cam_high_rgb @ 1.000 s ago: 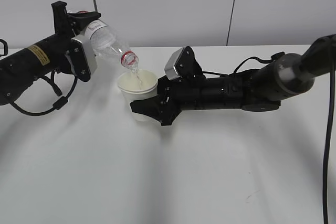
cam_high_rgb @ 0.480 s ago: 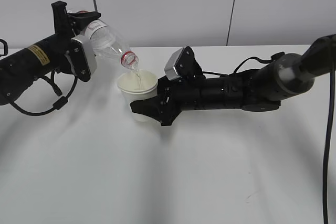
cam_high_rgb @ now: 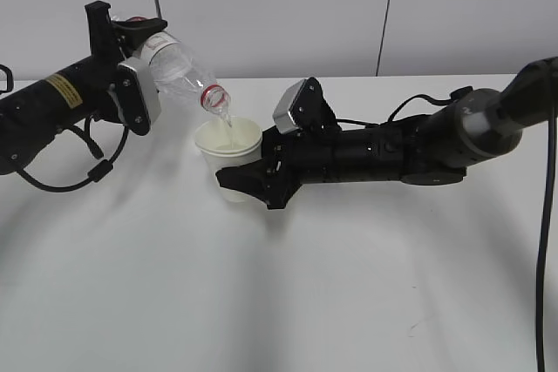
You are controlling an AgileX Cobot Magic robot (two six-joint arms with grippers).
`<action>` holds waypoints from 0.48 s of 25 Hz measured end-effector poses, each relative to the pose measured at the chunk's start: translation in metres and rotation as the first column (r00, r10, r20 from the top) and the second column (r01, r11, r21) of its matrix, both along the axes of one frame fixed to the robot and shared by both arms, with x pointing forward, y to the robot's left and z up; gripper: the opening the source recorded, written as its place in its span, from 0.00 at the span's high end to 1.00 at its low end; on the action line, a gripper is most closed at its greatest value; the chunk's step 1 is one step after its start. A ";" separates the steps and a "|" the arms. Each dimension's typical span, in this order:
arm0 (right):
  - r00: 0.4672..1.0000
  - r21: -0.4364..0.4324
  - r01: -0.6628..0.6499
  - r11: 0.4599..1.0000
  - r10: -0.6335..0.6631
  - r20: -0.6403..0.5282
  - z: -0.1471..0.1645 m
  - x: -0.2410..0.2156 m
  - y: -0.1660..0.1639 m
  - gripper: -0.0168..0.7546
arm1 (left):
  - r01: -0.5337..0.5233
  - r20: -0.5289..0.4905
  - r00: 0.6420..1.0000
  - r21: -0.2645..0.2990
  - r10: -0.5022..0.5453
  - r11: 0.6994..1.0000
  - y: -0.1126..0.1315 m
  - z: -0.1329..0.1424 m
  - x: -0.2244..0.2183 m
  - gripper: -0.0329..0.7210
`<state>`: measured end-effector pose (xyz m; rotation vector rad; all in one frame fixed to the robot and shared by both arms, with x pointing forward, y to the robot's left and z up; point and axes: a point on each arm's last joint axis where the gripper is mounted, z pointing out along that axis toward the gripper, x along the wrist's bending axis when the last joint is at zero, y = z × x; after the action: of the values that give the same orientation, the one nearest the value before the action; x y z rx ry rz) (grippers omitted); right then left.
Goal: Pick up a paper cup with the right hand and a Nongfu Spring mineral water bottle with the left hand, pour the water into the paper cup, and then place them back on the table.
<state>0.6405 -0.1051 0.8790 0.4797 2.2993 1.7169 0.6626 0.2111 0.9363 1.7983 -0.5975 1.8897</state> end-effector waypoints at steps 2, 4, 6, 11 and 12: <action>1.000 -0.001 0.001 1.000 -0.001 0.000 0.000 0.000 0.000 0.33 | 0.000 0.003 1.000 0.002 0.000 1.000 0.000 0.000 0.000 0.40; 1.000 -0.001 0.001 1.000 -0.001 0.000 0.000 0.000 0.000 0.33 | 0.000 0.005 1.000 0.006 0.000 1.000 0.000 0.000 0.000 0.40; 1.000 -0.003 0.002 1.000 -0.002 -0.001 0.000 0.000 0.000 0.33 | 0.000 0.007 1.000 0.008 0.000 1.000 0.000 0.000 0.000 0.40; 1.000 -0.004 0.003 1.000 -0.003 -0.001 0.000 0.000 0.000 0.33 | -0.001 0.010 1.000 0.012 0.000 1.000 0.000 0.000 0.000 0.40; 1.000 -0.004 0.003 1.000 -0.003 -0.001 0.000 0.000 0.000 0.33 | -0.001 0.012 1.000 0.014 0.001 1.000 0.000 0.000 0.000 0.40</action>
<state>0.6407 -0.1054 0.8787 0.4831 2.3012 1.7101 0.6626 0.2111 0.9364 1.7976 -0.6159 1.9022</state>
